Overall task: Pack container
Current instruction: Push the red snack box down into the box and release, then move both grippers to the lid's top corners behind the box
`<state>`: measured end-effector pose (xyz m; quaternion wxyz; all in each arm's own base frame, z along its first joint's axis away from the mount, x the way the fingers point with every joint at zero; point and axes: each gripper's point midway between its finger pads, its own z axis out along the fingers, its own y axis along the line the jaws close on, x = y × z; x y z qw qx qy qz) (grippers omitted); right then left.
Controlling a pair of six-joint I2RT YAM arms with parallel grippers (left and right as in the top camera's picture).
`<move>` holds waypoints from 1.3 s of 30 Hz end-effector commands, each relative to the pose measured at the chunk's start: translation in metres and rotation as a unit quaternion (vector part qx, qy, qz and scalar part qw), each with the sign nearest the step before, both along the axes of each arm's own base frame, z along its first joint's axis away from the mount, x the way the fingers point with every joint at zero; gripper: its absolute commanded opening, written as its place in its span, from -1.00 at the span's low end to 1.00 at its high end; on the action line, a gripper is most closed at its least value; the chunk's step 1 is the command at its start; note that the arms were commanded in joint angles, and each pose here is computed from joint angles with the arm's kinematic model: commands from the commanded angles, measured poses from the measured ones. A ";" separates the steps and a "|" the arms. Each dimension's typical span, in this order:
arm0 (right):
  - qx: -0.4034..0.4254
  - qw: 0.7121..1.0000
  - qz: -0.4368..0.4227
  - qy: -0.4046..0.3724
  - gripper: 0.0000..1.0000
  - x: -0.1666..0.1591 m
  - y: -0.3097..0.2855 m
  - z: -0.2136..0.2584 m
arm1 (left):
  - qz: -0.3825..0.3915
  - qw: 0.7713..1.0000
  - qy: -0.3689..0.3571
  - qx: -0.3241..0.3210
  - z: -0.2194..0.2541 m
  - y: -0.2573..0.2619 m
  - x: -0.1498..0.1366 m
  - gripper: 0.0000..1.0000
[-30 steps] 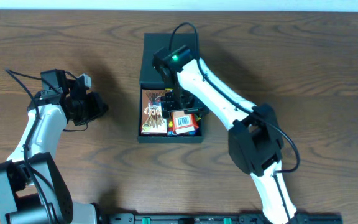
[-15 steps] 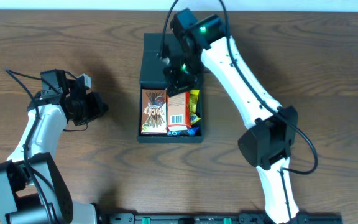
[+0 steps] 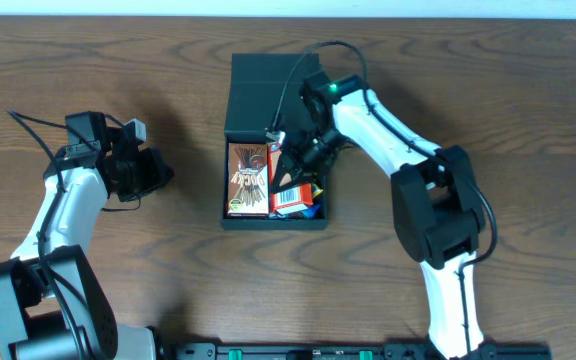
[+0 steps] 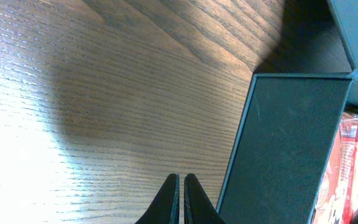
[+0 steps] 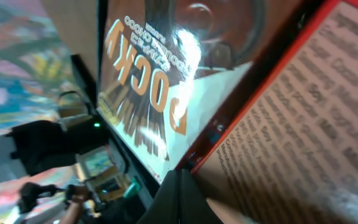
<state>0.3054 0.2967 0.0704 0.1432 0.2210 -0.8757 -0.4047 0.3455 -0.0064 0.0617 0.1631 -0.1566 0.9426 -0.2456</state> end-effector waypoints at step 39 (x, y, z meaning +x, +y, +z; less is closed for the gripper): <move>0.053 0.960 -0.244 -0.125 -0.97 0.177 -0.107 -0.038 | 0.124 0.975 -0.087 -0.165 -0.019 -0.071 0.141 -0.89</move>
